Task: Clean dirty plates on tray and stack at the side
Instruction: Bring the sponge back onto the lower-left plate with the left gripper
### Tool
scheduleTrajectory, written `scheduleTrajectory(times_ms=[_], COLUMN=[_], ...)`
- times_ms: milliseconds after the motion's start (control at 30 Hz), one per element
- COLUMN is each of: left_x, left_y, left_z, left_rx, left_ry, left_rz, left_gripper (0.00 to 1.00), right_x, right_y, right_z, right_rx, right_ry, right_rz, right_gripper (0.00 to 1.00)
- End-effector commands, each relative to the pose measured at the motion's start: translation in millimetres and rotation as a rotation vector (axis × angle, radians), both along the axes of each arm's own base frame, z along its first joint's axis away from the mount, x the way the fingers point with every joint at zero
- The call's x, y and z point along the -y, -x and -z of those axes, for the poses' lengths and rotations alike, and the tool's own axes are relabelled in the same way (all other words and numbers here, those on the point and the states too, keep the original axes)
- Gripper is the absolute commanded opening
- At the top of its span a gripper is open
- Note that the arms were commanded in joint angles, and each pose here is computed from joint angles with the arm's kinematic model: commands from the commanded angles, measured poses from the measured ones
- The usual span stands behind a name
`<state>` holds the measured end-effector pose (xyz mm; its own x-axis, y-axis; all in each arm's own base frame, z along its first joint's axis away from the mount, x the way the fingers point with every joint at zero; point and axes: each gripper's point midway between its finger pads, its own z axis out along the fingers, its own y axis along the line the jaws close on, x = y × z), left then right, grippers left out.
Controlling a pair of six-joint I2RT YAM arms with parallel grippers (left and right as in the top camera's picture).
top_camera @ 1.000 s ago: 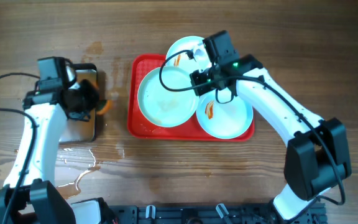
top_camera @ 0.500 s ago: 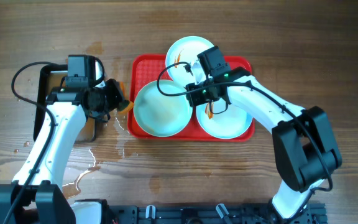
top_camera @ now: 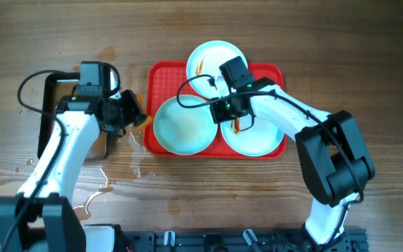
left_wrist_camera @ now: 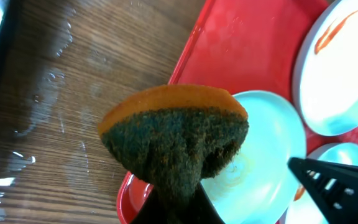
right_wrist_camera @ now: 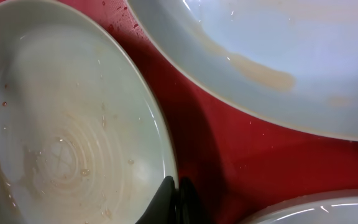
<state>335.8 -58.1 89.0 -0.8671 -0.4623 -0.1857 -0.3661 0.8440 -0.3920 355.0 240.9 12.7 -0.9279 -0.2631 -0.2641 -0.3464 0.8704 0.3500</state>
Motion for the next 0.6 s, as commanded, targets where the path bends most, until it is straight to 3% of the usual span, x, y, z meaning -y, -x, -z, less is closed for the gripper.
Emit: scheduleTrajectory(times_ms=[0,567], left_x=[16,70], left_y=[5,5], left_z=[13,47], left_rx=[-0.039,-0.101], left_ry=[0.019,0.043], left_rz=[0.036,0.092], left_gripper=[0.04,0.04], right_x=[0,0], right_y=[2,2], right_z=[7,8], right_rx=[-0.018,-0.03], right_ry=[0.003,0.001], right_rz=[0.011,0.034], right_gripper=[0.04,0.04])
